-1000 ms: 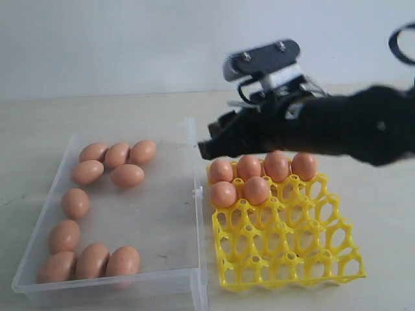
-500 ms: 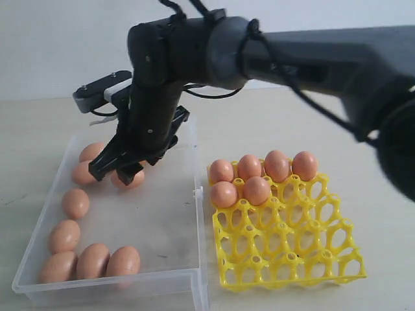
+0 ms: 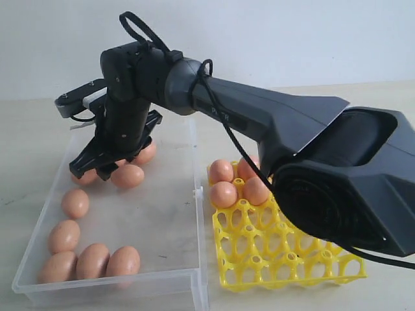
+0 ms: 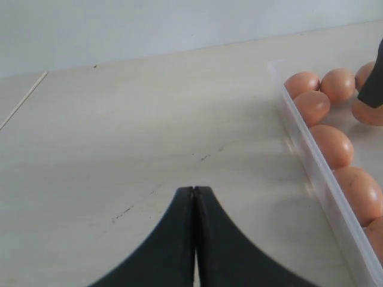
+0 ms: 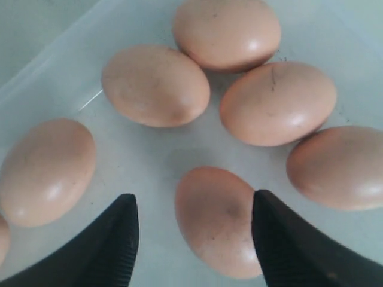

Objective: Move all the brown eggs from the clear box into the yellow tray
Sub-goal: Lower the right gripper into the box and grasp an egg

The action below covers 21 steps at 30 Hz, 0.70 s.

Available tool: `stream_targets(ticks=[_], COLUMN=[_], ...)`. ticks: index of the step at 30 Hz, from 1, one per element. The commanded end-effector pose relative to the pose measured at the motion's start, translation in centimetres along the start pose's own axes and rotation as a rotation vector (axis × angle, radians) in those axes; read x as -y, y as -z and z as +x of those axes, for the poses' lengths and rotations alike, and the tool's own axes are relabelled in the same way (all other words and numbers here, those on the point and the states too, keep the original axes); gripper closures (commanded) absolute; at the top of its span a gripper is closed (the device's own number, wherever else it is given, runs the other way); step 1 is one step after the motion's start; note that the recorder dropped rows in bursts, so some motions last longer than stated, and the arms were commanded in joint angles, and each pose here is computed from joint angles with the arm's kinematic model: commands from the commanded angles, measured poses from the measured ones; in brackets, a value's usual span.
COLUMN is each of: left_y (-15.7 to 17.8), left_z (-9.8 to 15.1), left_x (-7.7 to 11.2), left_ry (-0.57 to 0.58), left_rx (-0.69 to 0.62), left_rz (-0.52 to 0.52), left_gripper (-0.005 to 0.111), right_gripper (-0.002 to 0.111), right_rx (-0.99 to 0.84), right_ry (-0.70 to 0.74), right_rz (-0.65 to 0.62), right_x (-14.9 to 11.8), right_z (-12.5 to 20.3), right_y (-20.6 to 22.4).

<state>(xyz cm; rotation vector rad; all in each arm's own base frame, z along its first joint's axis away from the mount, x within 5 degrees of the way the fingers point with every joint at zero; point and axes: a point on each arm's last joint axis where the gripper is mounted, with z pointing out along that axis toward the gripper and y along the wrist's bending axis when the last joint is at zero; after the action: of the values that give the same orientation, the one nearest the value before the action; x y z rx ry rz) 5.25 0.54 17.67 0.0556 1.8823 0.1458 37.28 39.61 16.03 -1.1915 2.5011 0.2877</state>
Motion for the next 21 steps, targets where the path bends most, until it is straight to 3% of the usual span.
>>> stream_targets(ticks=[1, 11, 13, 17, 21], left_y=[0.1, 0.1, 0.1, 0.1, 0.1], left_z=[-0.2, -0.2, -0.2, -0.2, -0.2], left_x=[0.0, 0.0, 0.0, 0.0, 0.0], left_ry=[0.005, 0.005, 0.005, 0.005, 0.005], left_rx=[0.019, 0.019, 0.019, 0.019, 0.019], left_rz=[0.005, 0.005, 0.005, 0.005, 0.005], left_gripper=[0.107, 0.107, 0.107, 0.107, 0.107], right_gripper=[0.053, 0.054, 0.064, 0.108, 0.108], right_rx=[0.056, -0.023, -0.037, -0.044, 0.019], right_ry=[0.001, 0.036, 0.038, 0.049, 0.051], right_rz=[0.012, 0.062, 0.067, 0.086, 0.095], right_x=[0.1, 0.7, 0.8, 0.9, 0.8], right_z=[-0.4, 0.9, 1.0, 0.8, -0.3], right_y=[-1.0, -3.7, -3.6, -2.2, 0.9])
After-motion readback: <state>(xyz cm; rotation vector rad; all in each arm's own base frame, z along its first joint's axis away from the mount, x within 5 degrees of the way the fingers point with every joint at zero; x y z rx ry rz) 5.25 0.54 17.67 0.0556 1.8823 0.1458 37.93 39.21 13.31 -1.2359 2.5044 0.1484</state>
